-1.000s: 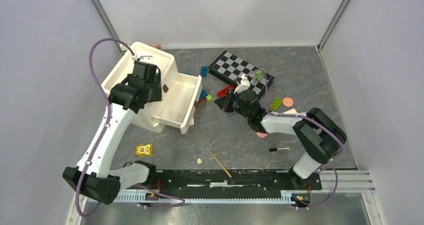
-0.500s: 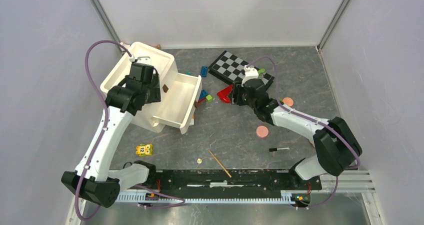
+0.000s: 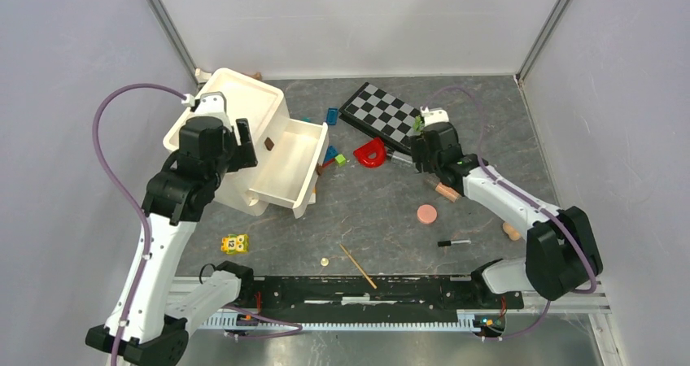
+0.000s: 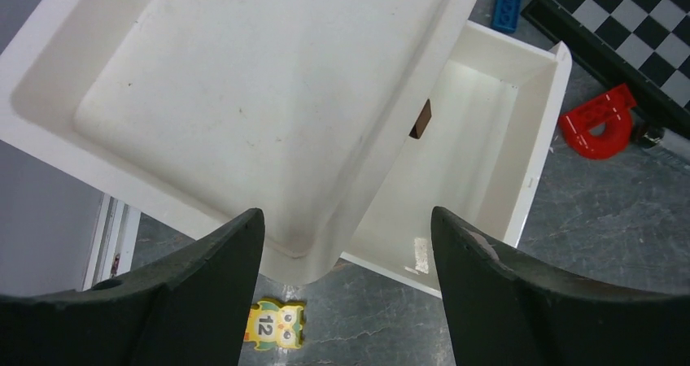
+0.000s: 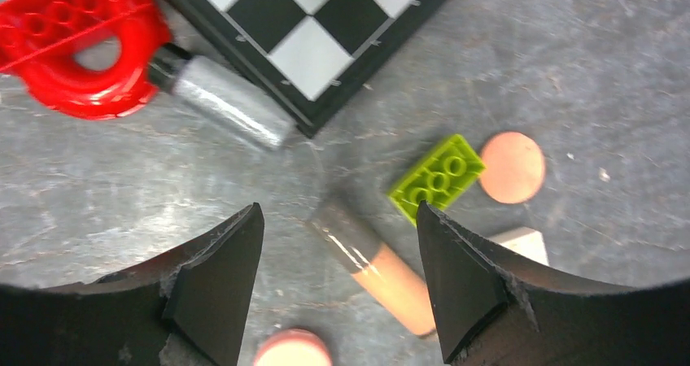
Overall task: Organize the makeup
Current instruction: Open the drawer in the storage box, then pick up the makeup tool from the center of the board.
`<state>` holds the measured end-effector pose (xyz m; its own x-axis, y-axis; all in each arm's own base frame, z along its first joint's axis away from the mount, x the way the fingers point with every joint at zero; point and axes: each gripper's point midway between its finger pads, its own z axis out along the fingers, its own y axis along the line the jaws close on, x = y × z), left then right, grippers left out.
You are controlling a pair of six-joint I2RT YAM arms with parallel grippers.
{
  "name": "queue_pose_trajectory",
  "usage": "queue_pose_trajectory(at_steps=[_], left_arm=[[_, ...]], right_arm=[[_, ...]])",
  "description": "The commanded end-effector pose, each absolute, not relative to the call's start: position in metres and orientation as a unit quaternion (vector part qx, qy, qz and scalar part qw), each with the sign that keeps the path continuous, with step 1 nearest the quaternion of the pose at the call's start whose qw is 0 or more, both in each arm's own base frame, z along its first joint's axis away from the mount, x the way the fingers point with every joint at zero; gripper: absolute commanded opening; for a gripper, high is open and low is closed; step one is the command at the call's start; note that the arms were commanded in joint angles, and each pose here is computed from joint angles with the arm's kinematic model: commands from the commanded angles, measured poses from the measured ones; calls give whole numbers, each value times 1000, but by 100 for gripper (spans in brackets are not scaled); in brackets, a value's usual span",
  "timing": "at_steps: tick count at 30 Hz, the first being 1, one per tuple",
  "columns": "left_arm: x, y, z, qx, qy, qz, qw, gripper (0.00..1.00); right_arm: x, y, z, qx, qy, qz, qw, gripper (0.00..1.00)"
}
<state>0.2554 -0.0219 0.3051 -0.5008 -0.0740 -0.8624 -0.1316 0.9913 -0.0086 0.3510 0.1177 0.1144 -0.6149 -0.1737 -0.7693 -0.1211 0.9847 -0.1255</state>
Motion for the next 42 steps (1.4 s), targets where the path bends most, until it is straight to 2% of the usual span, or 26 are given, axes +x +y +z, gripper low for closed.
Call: queue_pose_trajectory(at_steps=[1,14,20,23,27,33,42], left_arm=[[260,-30,322,-85,841,-13,534,82],[263,-42,323,-89,821,-58,560,85],[265,-47,323,-80,817,-70,567,86],[266,-47,320,-73,820,-65,563,86],[266,-47,316,-69,822,-64,562,86],[265,-46,316,-68,820,-62,565,86],[266,-49,308,-75,819,-71,564,86]], right_arm=[[351,87,135,-66,901,-57,424,76],[310,54,91,-43,944,-14,328,78],[304,43,82,4,945,-8,327,78],[306,52,81,-30,941,18,336,78],[305,59,73,-84,948,30,306,78],[299,59,73,-75,948,33,306,76],[250,77,63,-29,952,96,290,76]])
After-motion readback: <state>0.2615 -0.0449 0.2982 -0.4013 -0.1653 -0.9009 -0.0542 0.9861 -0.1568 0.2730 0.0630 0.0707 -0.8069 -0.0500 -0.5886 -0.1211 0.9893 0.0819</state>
